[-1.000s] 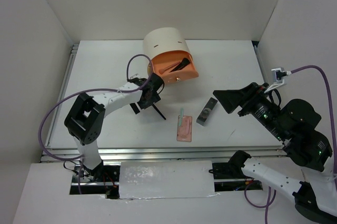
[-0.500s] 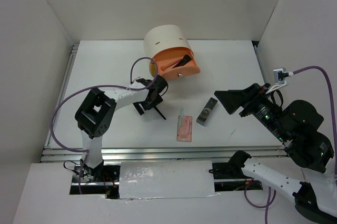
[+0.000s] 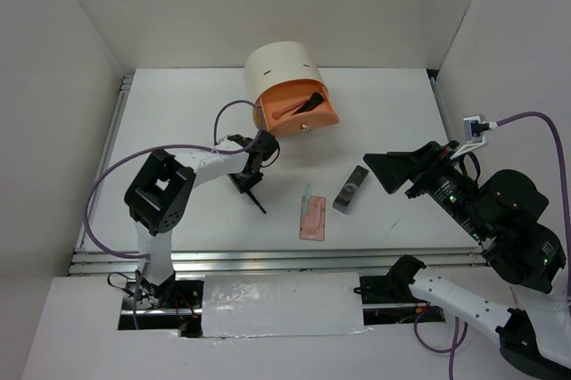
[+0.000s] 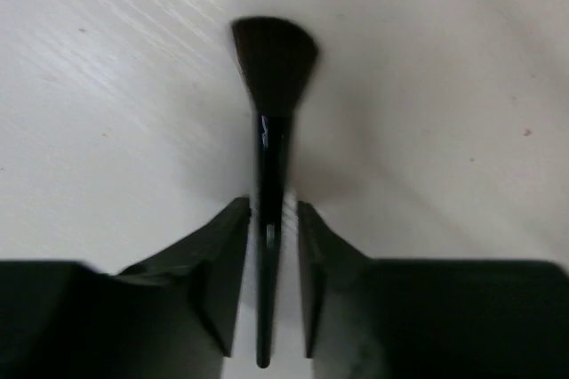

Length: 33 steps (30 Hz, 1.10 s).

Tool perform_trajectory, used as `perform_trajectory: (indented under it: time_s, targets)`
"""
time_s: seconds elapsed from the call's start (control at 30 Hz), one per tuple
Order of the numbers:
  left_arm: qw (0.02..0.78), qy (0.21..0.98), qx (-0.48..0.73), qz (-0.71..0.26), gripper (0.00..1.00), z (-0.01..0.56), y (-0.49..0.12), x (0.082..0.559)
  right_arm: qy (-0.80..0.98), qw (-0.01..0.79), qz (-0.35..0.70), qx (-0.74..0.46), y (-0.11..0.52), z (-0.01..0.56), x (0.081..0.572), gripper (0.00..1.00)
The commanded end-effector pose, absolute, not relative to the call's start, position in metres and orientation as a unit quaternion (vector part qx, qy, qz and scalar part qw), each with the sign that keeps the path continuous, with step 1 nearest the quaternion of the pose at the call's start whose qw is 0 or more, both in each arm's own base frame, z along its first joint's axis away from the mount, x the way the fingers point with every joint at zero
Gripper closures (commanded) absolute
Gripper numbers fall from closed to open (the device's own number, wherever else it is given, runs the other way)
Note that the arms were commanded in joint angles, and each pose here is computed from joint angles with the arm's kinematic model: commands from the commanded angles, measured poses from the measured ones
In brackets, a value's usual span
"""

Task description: Organize the makeup

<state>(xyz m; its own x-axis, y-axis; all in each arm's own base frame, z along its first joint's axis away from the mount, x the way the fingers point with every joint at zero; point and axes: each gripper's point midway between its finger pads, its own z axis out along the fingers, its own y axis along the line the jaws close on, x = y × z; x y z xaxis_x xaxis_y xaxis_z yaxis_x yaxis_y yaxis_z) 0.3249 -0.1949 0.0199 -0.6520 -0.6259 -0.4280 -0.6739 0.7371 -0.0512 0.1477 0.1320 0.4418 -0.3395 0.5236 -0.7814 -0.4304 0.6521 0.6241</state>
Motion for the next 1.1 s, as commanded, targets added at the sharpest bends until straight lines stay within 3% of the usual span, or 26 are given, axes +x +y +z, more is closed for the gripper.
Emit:
perform_trajectory:
  time_s: [0.0,0.13,0.17,0.27,0.4,0.57,0.7,0.77,0.8,1.07]
  targets:
    - [0.213,0.899,-0.374,0.080,0.63,0.024,-0.168,0.313,0.686,0.590,0.424,0.032,0.128,0.458,0.145,0.03]
    - [0.223,0.894,-0.381,0.075,0.84,0.034,-0.151,0.304,0.685,0.591,0.425,0.037,0.127,0.457,0.145,0.03]
    - [0.221,0.895,-0.380,0.080,1.00,0.032,-0.143,0.299,0.685,0.590,0.426,0.036,0.128,0.457,0.146,0.03]
    - [0.250,0.894,-0.365,0.065,1.00,0.051,-0.132,0.299,0.683,0.588,0.431,0.037,0.129,0.458,0.145,0.03]
    - [0.350,0.889,-0.295,-0.018,1.00,0.119,-0.141,0.328,0.685,0.586,0.430,0.040,0.132,0.458,0.149,0.03]
    - [0.506,0.841,-0.023,-0.192,1.00,0.249,-0.209,0.368,0.688,0.589,0.422,0.041,0.135,0.460,0.156,0.03]
    - [0.573,0.779,0.143,-0.208,1.00,0.345,-0.243,0.386,0.684,0.594,0.421,0.040,0.136,0.465,0.158,0.03]
    - [0.574,0.775,0.176,-0.198,1.00,0.354,-0.254,0.402,0.684,0.593,0.423,0.038,0.138,0.466,0.158,0.03]
    - [0.597,0.755,0.192,-0.193,1.00,0.385,-0.257,0.408,0.685,0.592,0.422,0.038,0.138,0.465,0.159,0.03]
    - [0.638,0.703,0.268,-0.166,1.00,0.415,-0.299,0.471,0.689,0.590,0.420,0.039,0.133,0.460,0.154,0.03]
